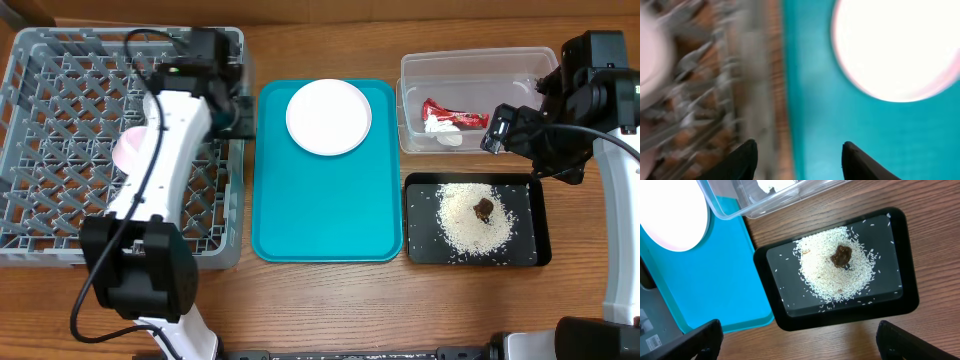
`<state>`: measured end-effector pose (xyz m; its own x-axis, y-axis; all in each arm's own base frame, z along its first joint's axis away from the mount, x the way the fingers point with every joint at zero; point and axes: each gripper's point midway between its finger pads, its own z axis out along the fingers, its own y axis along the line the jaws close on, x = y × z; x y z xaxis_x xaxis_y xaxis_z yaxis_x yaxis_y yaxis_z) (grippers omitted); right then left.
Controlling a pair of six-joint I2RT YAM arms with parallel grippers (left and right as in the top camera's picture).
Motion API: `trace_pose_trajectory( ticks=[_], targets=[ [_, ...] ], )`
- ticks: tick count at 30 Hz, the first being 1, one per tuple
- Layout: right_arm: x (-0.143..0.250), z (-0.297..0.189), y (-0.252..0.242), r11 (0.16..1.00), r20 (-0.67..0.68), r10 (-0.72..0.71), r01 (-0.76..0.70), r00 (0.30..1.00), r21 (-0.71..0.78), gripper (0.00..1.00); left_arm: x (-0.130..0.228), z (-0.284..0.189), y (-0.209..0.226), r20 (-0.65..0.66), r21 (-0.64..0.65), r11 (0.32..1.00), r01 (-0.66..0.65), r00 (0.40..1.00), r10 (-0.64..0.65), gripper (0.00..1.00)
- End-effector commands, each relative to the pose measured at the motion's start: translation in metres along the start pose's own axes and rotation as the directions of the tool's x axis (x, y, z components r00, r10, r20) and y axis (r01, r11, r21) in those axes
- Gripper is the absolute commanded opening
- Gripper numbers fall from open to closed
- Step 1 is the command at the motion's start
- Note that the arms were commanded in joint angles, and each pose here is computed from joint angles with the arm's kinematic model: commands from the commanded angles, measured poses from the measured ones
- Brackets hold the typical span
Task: Sort waste into correct bins and load items into the dishwasher
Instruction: 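Grasp the edge of the white plate with the left gripper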
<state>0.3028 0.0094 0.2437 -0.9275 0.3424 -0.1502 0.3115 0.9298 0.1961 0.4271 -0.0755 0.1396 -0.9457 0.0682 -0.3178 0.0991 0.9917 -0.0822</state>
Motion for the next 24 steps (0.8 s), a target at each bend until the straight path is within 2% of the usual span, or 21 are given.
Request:
trace_pose_trajectory(
  ticks=[1, 7, 13, 21, 24],
  targets=[
    [-0.002, -0.002, 0.001, 1.000, 0.014, -0.002, 0.002, 1.000, -0.002, 1.00, -0.004, 0.005, -0.046, 0.028, 0.073, 0.988, -0.140, 0.990, 0.138, 0.58],
    [-0.002, -0.002, 0.001, 1.000, 0.013, -0.002, 0.002, 1.000, -0.003, 1.00, -0.014, 0.023, -0.112, 0.116, 0.102, 0.941, -0.323, 0.943, 0.311, 0.69],
    [-0.002, -0.002, 0.001, 1.000, 0.013, -0.002, 0.002, 1.000, -0.002, 1.00, 0.004, 0.065, -0.153, 0.081, 0.124, 0.873, -0.472, 0.882, 0.465, 0.74],
    [-0.002, -0.002, 0.001, 1.000, 0.013, -0.002, 0.002, 1.000, -0.003, 1.00, 0.033, 0.124, -0.130, -0.096, 0.007, 0.876, -0.481, 0.872, 0.480, 0.74],
    [-0.002, -0.002, 0.001, 1.000, 0.014, -0.002, 0.002, 1.000, -0.002, 1.00, 0.047, 0.135, -0.124, -0.160, 0.010, 0.879, -0.476, 0.867, 0.472, 0.69]
  ],
)
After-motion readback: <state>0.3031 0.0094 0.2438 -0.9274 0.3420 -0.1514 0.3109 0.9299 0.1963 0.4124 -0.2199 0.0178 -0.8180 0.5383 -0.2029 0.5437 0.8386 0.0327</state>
